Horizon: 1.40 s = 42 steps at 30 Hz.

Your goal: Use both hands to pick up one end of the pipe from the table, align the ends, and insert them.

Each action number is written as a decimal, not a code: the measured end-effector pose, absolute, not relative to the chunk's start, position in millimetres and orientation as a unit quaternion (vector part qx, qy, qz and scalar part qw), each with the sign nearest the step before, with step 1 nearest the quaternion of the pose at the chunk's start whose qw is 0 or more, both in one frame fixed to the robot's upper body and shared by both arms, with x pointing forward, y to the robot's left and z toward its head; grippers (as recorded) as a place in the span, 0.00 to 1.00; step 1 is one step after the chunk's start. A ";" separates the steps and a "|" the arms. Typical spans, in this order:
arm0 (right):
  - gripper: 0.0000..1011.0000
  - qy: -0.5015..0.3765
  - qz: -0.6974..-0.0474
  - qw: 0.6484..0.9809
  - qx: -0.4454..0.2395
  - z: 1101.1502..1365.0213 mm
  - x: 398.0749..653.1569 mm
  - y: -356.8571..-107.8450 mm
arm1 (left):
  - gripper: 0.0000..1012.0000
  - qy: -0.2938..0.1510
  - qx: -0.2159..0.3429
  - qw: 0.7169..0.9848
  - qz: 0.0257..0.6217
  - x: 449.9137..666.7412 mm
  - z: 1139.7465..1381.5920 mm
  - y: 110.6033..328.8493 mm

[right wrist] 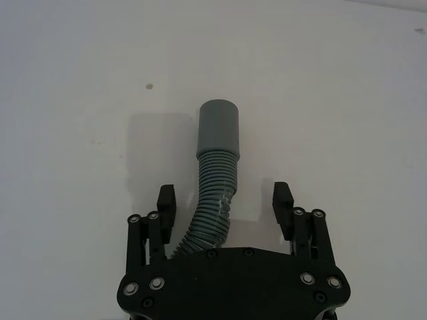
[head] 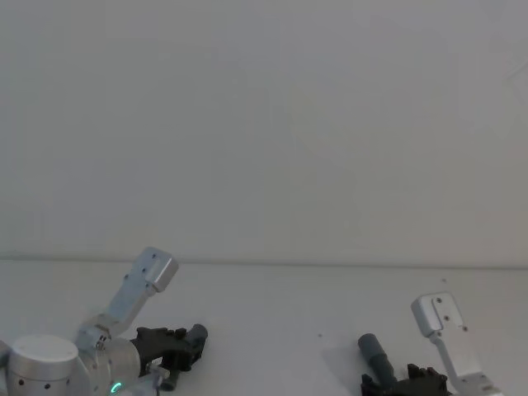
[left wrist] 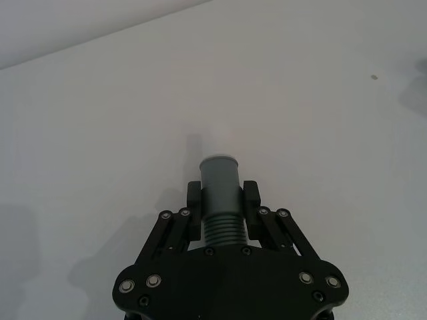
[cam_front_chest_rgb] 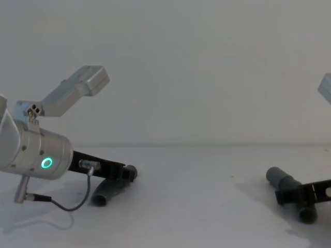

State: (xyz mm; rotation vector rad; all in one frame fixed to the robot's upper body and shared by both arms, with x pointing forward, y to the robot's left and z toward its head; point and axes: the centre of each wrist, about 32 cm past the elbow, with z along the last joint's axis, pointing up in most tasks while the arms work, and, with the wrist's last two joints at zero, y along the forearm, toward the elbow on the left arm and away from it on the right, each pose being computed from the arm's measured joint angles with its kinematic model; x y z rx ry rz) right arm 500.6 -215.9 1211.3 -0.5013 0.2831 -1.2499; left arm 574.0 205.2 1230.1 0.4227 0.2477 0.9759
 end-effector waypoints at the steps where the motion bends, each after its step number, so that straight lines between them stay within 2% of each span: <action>1: 0.87 0.131 -0.577 0.772 -0.231 1211.3 500.7 -215.9 | 0.33 0.118 0.201 0.855 0.464 574.0 1230.0 205.2; 5: 0.76 0.132 -0.577 0.771 -0.232 1211.1 501.1 -215.6 | 0.33 0.118 0.201 0.855 0.464 574.0 1230.0 205.2; 9: 0.61 0.132 -0.578 0.771 -0.233 1211.0 501.3 -215.5 | 0.33 0.118 0.201 0.855 0.464 573.9 1230.1 205.2; 11: 0.59 0.132 -0.578 0.770 -0.234 1210.9 501.4 -215.4 | 0.33 0.118 0.201 0.855 0.464 574.0 1230.1 205.2; 13: 0.50 0.132 -0.579 0.770 -0.234 1210.8 501.5 -215.4 | 0.33 0.118 0.201 0.855 0.464 574.0 1230.0 205.2; 15: 0.45 0.133 -0.579 0.769 -0.235 1210.8 501.6 -215.5 | 0.33 0.118 0.201 0.855 0.464 574.0 1230.1 205.2; 16: 0.38 0.133 -0.580 0.769 -0.235 1210.8 501.7 -215.6 | 0.33 0.118 0.201 0.855 0.464 574.0 1230.1 205.2; 18: 0.35 0.133 -0.580 0.769 -0.235 1210.8 501.8 -215.8 | 0.33 0.118 0.201 0.855 0.464 573.9 1230.0 205.2; 20: 0.28 0.133 -0.580 0.768 -0.235 1210.8 501.8 -215.8 | 0.33 0.118 0.201 0.855 0.464 573.9 1230.0 205.2; 26: 0.22 0.133 -0.581 0.768 -0.236 1210.8 502.0 -215.7 | 0.33 0.118 0.201 0.855 0.464 574.0 1230.0 205.2; 42: 0.21 0.133 -0.580 0.768 -0.236 1210.3 501.6 -215.4 | 0.33 0.117 0.202 0.856 0.462 574.0 1230.2 204.8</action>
